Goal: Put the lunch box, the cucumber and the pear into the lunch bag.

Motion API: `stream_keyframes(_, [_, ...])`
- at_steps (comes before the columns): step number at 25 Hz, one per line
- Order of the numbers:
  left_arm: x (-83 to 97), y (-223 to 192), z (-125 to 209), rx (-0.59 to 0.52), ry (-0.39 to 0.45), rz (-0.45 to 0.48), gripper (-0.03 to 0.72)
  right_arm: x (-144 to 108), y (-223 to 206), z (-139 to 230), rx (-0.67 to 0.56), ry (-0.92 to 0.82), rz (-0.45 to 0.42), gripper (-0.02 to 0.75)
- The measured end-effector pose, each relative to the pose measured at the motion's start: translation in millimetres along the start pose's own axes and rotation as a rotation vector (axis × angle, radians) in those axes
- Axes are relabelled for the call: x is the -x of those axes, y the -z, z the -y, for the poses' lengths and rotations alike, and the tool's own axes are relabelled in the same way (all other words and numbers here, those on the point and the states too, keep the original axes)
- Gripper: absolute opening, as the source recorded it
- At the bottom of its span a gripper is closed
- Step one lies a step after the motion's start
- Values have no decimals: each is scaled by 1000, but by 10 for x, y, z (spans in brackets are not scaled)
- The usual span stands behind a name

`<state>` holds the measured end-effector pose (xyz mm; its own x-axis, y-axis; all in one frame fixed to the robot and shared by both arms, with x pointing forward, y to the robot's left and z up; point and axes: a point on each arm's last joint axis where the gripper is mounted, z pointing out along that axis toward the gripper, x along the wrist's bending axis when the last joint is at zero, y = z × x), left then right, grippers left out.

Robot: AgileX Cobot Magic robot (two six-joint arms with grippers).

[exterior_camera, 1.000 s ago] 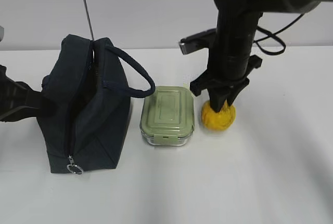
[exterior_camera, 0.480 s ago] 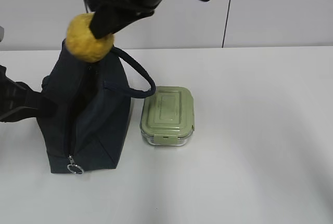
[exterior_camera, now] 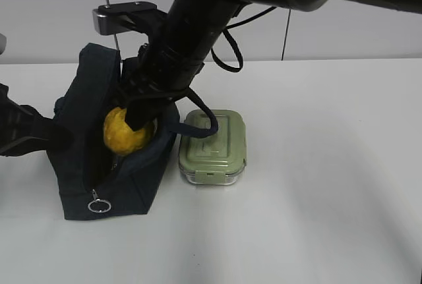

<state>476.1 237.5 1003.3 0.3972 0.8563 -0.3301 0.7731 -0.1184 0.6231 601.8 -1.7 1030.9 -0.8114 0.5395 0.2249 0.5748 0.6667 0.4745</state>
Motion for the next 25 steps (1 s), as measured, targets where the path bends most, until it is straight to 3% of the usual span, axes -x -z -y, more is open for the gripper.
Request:
stream_keyframes(2, [0,0,0,0,0,0,-15,3,0,10,-11,-2,3,256])
stream_keyframes(6, [0,0,0,0,0,0,-15,-35,1,-4,4,-20,-38,485])
stream_keyframes(8, [0,0,0,0,0,0,-15,-56,50,-15,13,-16,-41,560])
stream_keyframes(12, [0,0,0,0,0,0,-15,-94,373,-52,57,13,22,568])
stream_keyframes(15, [-1,0,0,0,0,-1,-15,15,619,47,106,-45,100,535])
stream_keyframes(20, [-1,0,0,0,0,-1,-15,389,644,652,206,-261,163,505])
stream_keyframes(25, [-1,0,0,0,0,-1,-15,898,449,1622,353,-625,-71,501])
